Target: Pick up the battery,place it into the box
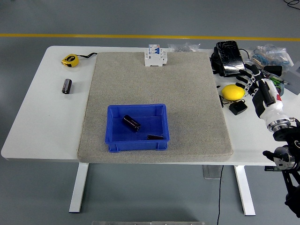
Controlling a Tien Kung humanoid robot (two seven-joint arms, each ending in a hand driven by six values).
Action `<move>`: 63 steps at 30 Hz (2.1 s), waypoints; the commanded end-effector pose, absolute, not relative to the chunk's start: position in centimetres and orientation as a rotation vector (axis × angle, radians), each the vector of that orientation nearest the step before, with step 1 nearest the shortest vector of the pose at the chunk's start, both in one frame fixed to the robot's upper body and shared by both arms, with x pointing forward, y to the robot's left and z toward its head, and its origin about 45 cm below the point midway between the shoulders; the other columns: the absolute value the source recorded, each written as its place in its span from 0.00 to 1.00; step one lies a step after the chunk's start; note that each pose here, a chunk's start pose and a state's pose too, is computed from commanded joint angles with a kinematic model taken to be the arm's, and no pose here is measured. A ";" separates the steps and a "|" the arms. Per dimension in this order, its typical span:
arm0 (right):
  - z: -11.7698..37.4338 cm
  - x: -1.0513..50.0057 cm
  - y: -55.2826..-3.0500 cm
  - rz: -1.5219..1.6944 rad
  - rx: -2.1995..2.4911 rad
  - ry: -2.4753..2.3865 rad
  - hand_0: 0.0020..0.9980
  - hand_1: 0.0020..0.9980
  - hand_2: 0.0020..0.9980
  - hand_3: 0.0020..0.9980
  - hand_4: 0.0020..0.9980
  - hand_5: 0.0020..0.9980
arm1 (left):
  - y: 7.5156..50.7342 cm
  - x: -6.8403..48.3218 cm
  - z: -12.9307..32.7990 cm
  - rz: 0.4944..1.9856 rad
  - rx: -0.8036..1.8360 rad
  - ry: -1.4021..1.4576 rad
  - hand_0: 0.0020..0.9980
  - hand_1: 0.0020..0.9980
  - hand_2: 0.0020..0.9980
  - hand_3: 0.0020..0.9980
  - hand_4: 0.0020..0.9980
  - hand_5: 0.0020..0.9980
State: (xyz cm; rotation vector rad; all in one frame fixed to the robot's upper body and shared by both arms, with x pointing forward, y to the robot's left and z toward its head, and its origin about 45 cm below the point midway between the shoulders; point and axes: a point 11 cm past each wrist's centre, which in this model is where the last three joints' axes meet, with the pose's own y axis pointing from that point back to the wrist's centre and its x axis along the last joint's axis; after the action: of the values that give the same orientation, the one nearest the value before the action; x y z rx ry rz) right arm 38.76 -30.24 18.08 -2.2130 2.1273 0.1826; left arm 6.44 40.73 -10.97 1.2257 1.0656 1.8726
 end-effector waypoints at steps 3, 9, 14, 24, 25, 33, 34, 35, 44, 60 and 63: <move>18.2 38.8 -30.2 0.176 -2.215 2.125 0.75 0.76 0.80 0.83 1.00 0.82 | 40.7 6.6 -11.0 1.876 1.218 1.066 0.73 0.72 0.81 0.73 0.74 0.52; 18.4 38.9 -30.2 0.171 -2.214 2.122 0.75 0.76 0.80 0.83 1.00 0.82 | 40.6 6.7 -11.0 1.882 1.208 1.070 0.73 0.72 0.81 0.73 0.74 0.52; 18.7 39.0 -30.1 0.159 -2.214 2.113 0.75 0.76 0.80 0.83 1.00 0.82 | 40.5 6.8 -11.0 1.887 1.199 1.071 0.73 0.72 0.81 0.73 0.74 0.52; 19.6 39.0 -30.4 0.125 -2.192 2.102 0.75 0.76 0.80 0.84 1.00 0.82 | 40.4 7.0 -11.0 1.891 1.190 1.070 0.73 0.72 0.81 0.73 0.74 0.52; 19.8 39.0 -30.4 0.120 -2.192 2.100 0.75 0.76 0.80 0.84 1.00 0.82 | 40.4 7.0 -11.0 1.891 1.189 1.070 0.73 0.72 0.81 0.73 0.74 0.52; 20.4 38.9 -30.4 0.095 -2.194 2.091 0.75 0.76 0.80 0.83 1.00 0.82 | 40.3 7.0 -11.0 1.888 1.194 1.071 0.73 0.72 0.81 0.73 0.74 0.52; 20.4 38.9 -30.4 0.094 -2.195 2.090 0.75 0.76 0.80 0.83 1.00 0.82 | 40.3 7.0 -11.0 1.887 1.195 1.071 0.73 0.72 0.81 0.73 0.74 0.52; 20.4 38.9 -30.4 0.092 -2.195 2.089 0.75 0.76 0.80 0.83 1.00 0.82 | 40.3 7.0 -11.0 1.887 1.196 1.070 0.73 0.72 0.81 0.73 0.74 0.52; 20.4 38.8 -30.4 0.088 -2.194 2.092 0.76 0.76 0.80 0.83 1.00 0.82 | 40.6 6.9 -10.9 1.880 1.214 1.058 0.73 0.72 0.81 0.73 0.74 0.52; 21.1 38.9 -30.8 0.009 -2.210 2.109 0.77 0.76 0.80 0.85 1.00 0.82 | 40.8 7.2 -10.8 1.869 1.225 1.044 0.73 0.73 0.81 0.73 0.74 0.52; 21.5 39.0 -30.9 -0.005 -2.207 2.106 0.78 0.77 0.81 0.86 1.00 0.83 | 40.7 7.5 -10.8 1.873 1.212 1.044 0.73 0.72 0.81 0.73 0.74 0.52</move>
State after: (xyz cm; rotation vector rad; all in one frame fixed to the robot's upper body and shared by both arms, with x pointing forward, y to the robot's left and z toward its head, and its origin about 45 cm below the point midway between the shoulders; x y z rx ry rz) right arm 39.00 -30.90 21.47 -2.2067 2.1055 -0.0050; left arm 7.47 40.65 -10.83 1.2120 1.0441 1.8733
